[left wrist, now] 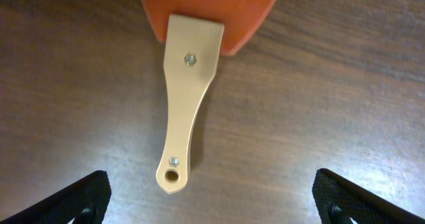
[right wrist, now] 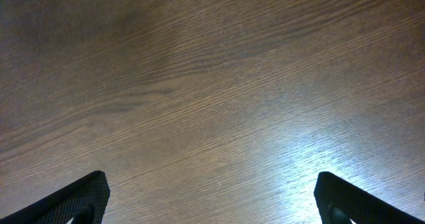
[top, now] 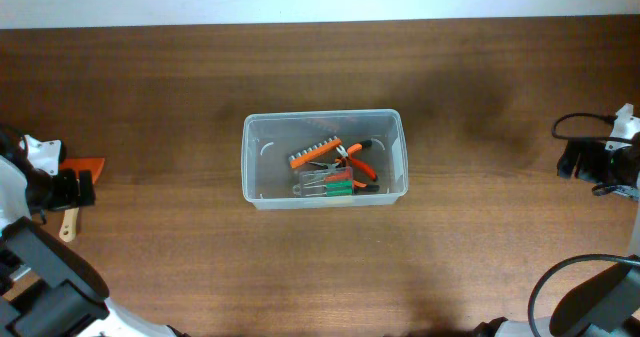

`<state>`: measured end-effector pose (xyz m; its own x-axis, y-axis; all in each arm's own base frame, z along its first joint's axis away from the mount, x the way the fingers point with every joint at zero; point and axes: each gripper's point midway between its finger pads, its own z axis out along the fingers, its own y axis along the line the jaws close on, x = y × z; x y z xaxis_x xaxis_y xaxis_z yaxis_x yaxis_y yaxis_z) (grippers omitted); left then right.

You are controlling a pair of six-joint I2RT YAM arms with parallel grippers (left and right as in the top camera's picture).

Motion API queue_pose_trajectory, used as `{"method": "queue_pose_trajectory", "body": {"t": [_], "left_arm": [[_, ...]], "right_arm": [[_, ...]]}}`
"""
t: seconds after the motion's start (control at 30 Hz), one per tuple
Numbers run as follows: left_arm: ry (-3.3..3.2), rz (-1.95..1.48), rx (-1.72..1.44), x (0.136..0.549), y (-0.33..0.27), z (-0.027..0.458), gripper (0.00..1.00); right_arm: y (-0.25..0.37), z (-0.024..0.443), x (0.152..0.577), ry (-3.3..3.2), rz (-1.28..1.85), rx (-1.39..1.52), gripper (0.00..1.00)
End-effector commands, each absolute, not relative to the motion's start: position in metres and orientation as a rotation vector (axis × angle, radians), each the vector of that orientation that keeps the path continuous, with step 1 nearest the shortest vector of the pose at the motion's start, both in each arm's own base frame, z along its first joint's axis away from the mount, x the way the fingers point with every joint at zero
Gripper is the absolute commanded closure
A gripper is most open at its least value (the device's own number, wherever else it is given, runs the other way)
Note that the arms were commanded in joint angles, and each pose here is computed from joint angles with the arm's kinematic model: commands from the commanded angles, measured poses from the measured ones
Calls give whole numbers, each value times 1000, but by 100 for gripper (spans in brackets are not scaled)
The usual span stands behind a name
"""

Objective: Pack container
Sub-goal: 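Lower the left gripper and grasp the scraper by its wooden handle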

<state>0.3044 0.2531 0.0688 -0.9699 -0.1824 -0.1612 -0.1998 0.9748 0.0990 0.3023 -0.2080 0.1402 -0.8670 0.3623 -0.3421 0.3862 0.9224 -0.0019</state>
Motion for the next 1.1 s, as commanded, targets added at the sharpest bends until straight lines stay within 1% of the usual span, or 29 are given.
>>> {"method": "queue_pose_trajectory", "body": {"t": [0.0,0.2,0.5,0.67,1.07], "left_arm": [[2924,211,-265,317,262,81,1],[2934,228,-136,321,264,81,1],[2995,164,-130,321,264,47,1],[3015,155,-64,320,264,39,1],[3060,92,-26,317,260,14,1]], "right_arm": [[-207,143,303,2730,-89,563,1],[-207,143,303,2730,-89,563,1],[-207,143,303,2730,-89,563,1],[-207,143,303,2731,-89,563,1],[-207,143,303,2730,-89,563,1]]}}
